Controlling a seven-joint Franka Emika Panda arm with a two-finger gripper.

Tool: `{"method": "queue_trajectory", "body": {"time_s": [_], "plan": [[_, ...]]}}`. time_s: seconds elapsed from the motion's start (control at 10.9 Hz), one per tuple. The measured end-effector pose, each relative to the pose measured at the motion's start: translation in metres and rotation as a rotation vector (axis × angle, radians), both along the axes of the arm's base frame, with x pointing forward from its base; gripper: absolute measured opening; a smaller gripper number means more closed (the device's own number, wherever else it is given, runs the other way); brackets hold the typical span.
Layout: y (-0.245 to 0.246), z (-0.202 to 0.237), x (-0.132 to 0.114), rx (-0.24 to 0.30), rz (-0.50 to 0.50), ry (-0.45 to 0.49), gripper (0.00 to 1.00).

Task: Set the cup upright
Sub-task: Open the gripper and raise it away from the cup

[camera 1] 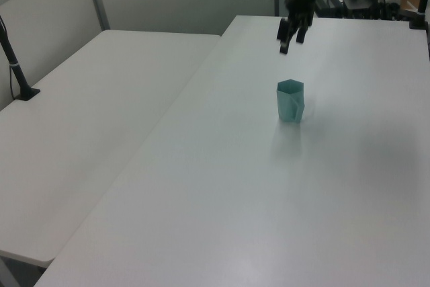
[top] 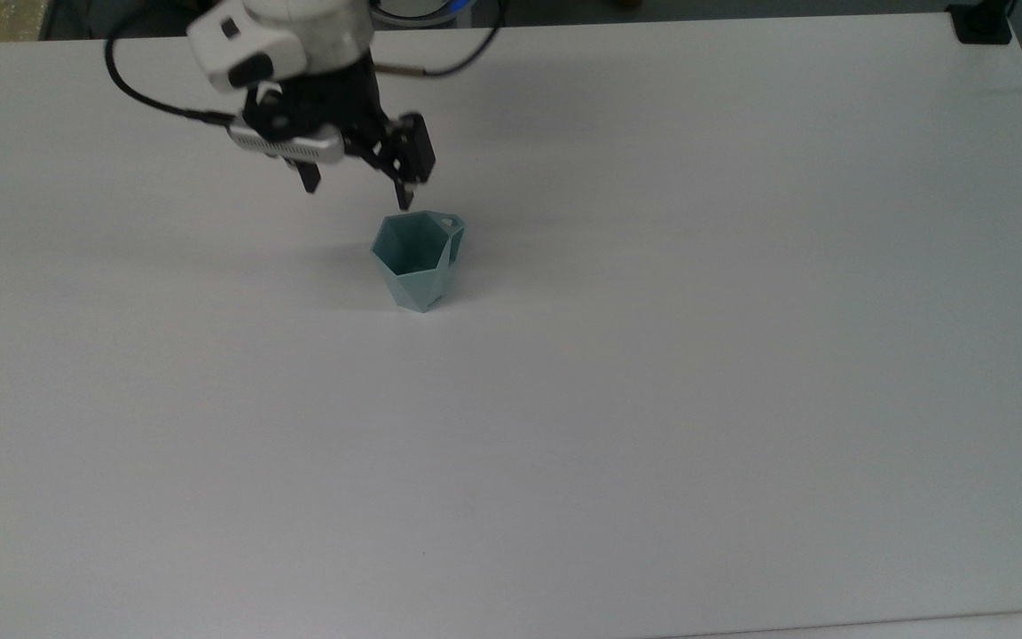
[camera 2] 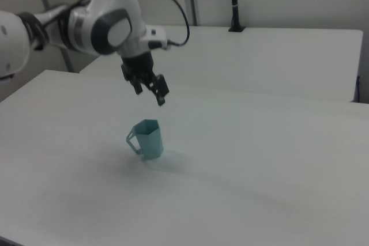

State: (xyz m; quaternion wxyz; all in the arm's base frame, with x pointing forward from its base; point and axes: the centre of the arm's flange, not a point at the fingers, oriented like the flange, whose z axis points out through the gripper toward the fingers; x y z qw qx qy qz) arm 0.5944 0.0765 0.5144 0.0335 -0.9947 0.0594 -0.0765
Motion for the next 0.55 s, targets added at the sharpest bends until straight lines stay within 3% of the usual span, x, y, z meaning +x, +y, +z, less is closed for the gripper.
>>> {"method": "queue_trajectory", "body": {"time_s": [0.55], "plan": [[-0.08,0.099,-0.047,0.021,0.117,0.065,1.0]]}}
